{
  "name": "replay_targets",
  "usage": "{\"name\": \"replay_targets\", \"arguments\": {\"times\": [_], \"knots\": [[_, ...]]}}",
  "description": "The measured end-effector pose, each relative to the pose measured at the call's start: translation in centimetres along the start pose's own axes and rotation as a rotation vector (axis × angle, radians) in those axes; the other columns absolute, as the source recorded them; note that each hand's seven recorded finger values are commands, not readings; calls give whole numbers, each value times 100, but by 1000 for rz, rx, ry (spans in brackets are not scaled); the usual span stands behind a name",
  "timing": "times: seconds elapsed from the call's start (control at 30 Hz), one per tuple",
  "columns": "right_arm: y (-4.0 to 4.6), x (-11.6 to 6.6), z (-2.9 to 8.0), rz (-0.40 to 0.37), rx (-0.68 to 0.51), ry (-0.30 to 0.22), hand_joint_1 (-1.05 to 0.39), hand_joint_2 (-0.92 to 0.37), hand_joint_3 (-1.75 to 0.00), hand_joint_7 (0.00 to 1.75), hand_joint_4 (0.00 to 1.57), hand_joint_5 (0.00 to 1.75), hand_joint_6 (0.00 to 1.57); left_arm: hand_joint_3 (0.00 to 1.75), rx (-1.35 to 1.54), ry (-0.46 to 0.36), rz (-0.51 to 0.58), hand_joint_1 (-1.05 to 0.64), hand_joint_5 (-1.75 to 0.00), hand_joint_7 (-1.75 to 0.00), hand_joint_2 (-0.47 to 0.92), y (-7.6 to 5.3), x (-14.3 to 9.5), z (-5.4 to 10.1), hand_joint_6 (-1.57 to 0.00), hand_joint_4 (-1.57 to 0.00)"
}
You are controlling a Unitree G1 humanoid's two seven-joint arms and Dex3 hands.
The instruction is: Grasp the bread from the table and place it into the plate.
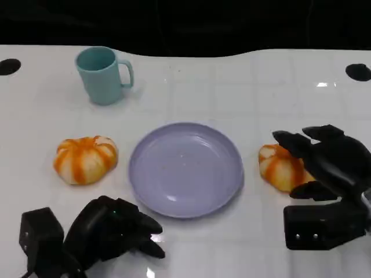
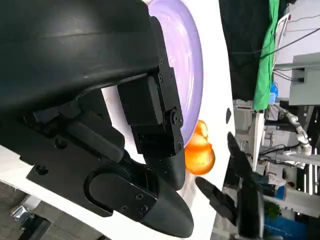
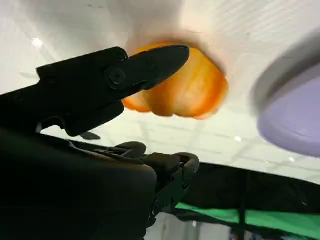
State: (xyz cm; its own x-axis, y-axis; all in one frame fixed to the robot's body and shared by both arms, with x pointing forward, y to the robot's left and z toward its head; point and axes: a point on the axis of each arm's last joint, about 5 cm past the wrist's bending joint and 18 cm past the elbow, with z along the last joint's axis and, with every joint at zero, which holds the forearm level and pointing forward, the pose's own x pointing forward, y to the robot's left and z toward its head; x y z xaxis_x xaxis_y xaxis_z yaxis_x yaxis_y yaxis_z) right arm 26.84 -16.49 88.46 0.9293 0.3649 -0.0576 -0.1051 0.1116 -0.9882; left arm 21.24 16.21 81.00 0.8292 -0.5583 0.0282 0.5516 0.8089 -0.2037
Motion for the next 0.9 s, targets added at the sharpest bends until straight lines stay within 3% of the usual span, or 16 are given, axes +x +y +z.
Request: {"name": "replay_targets", "arguments": {"times": [0.53,0.77,0.8,0.83,0.87,0.9], "knots": [[138,187,-70,106,71,125,-64,-86,0,1,15,15,18,0,3,-7,-1,-105,-22,0,79,1,-2,16,-155,-157],[192,172,-101,74,95,123,-54,-91,-1,4,35,21,31,0,2,-6,0,-105,-22,0,79,-2,-11,11,-155,-156],[202,166,-104,67,103,121,-34,-92,-2,13,65,37,55,0,3,-6,0,-105,-22,0,79,-2,-11,11,-155,-157],[211,160,-107,54,110,121,-25,-92,-2,14,76,59,71,0,3,-6,0,-105,-22,0,79,-2,-12,12,-155,-157],[218,155,-107,30,114,116,-20,-92,-3,13,79,75,81,0,3,-6,0,-105,-22,0,79,-3,-13,11,-155,-157],[222,153,-103,-4,120,108,-19,-92,-10,16,83,103,99,0,3,-5,0,-105,-22,0,79,-4,-15,9,-155,-157]]}}
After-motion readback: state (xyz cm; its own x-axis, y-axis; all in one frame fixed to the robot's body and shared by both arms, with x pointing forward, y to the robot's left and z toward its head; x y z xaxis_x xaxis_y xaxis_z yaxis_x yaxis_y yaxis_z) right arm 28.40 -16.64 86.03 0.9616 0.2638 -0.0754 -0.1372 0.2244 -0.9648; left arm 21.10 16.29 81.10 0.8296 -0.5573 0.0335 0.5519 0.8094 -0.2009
